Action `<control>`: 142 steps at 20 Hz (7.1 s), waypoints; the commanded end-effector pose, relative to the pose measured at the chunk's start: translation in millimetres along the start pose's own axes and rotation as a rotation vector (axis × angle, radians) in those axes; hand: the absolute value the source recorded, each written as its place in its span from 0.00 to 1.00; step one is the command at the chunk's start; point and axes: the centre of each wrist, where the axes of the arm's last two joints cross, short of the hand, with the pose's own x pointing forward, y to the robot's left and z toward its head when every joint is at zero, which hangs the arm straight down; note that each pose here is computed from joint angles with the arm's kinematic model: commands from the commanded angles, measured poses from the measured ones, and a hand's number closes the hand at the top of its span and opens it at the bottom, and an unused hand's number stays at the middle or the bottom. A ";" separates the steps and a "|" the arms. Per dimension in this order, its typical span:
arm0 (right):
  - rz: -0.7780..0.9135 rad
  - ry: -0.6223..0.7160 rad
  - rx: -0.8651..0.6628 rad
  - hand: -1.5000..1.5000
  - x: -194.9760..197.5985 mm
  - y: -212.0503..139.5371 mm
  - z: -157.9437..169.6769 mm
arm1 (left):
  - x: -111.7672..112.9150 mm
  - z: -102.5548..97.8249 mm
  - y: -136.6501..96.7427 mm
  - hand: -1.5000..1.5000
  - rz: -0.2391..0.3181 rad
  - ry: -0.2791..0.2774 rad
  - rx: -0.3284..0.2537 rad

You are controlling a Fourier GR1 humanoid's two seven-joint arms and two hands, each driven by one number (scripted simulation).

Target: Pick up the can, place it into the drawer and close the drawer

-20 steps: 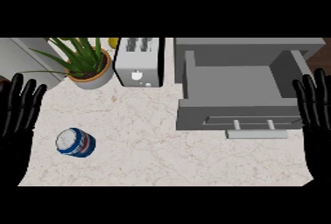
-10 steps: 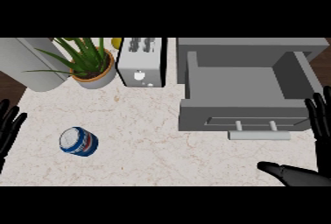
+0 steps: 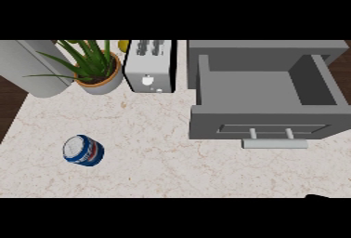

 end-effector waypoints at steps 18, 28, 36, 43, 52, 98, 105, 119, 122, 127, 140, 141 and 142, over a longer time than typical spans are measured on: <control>-0.028 -0.013 0.008 0.00 -19.1 -55.3 25.2 | -17.8 -28.6 19.9 0.00 0.291 0.128 0.050; -0.012 -0.011 0.001 0.00 -2.2 -67.3 51.8 | -44.8 -42.3 -6.9 0.00 0.310 0.181 0.072; -0.016 -0.003 0.022 0.00 -13.2 -76.2 48.9 | -82.1 -53.8 -18.7 0.00 0.295 0.217 0.077; -0.001 0.006 0.021 0.00 14.9 -80.7 60.4 | -112.7 -44.0 -18.9 0.00 0.265 0.218 0.124; 0.002 -0.005 0.003 0.00 7.7 -88.2 50.6 | -177.2 -38.4 -1.9 0.00 0.228 0.213 0.203; -0.037 0.016 0.015 0.00 18.8 -77.7 70.5 | -247.8 -109.2 -39.7 1.00 0.490 0.197 -0.045; -0.039 0.019 0.017 0.00 21.6 -94.6 78.4 | -226.0 -126.2 -106.3 1.00 0.500 0.122 0.048; -0.030 0.001 0.012 0.00 27.6 -87.6 74.9 | -108.5 -196.2 -128.8 1.00 0.404 0.000 -0.005; -0.049 0.002 0.013 0.00 4.9 -89.9 80.6 | -90.6 -183.4 -159.8 1.00 0.395 0.002 -0.009; -0.045 0.013 0.002 0.00 19.9 -79.4 83.6 | -47.5 -192.0 -161.7 1.00 0.387 -0.026 -0.040; -0.068 0.007 0.002 0.00 19.3 -81.0 80.0 | 40.1 -246.3 -231.3 1.00 0.357 -0.051 -0.041; -0.055 0.008 -0.005 0.00 34.8 -75.3 65.4 | 27.6 -239.7 -236.5 1.00 0.342 -0.025 -0.049; -0.061 -0.005 0.015 0.00 27.7 -66.7 78.2 | 37.8 -256.6 -234.4 1.00 0.352 -0.046 -0.065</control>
